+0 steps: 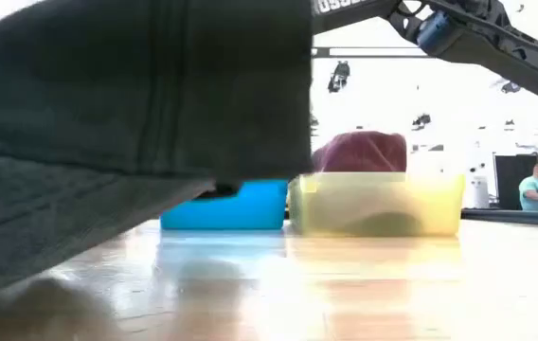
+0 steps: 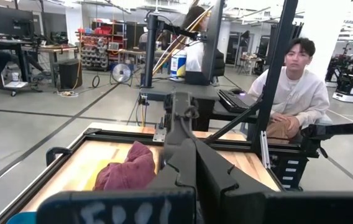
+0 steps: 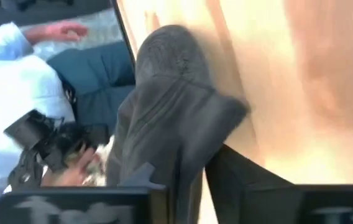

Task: Pick & Place hat
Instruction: Put the top black cap into the blue bin

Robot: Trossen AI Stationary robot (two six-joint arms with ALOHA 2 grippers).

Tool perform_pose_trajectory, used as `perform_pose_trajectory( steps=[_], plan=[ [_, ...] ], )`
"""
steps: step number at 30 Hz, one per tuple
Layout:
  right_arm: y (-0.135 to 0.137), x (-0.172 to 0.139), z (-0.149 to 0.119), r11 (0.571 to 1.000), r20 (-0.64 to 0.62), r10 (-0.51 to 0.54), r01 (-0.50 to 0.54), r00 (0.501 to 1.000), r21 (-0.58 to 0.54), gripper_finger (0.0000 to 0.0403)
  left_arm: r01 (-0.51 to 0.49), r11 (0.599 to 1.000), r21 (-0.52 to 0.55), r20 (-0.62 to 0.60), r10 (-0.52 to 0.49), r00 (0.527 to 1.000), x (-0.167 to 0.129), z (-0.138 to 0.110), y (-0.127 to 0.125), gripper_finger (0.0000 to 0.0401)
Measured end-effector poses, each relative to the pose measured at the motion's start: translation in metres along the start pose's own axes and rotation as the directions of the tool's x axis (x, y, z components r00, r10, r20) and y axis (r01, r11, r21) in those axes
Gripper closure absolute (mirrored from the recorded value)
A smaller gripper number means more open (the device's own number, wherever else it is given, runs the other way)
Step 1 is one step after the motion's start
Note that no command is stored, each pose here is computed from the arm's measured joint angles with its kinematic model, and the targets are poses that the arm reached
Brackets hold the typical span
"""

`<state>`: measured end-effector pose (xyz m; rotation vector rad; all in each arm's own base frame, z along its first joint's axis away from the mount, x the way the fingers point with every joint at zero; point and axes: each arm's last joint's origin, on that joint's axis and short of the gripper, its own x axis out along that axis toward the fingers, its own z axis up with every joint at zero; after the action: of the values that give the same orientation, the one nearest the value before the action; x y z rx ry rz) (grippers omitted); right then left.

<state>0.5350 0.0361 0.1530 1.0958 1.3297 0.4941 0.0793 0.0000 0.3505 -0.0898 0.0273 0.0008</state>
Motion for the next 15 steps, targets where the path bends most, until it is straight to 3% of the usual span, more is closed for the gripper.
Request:
perform_pose_trajectory(
  steps=[9, 11, 15],
  plan=[
    [0.015, -0.02, -0.001, 0.984, 0.134, -0.096, 0.114, 0.986, -0.135, 0.0229, 0.0, 1.0, 0.0, 0.0, 0.0, 1.0, 0.0, 0.0, 0.0, 0.0401],
    [0.022, -0.023, -0.004, 0.957, 0.196, -0.16, 0.2, 0.968, -0.209, 0.0207, 0.0, 1.0, 0.0, -0.001, 0.0, 1.0, 0.0, 0.0, 0.0, 0.0401],
    [0.056, -0.038, -0.019, 0.849, 0.363, -0.269, 0.398, 0.892, -0.348, 0.0178, -0.001, 1.0, 0.0, 0.0, 0.001, 1.0, 0.0, 0.0, 0.0, 0.0401]
  ],
)
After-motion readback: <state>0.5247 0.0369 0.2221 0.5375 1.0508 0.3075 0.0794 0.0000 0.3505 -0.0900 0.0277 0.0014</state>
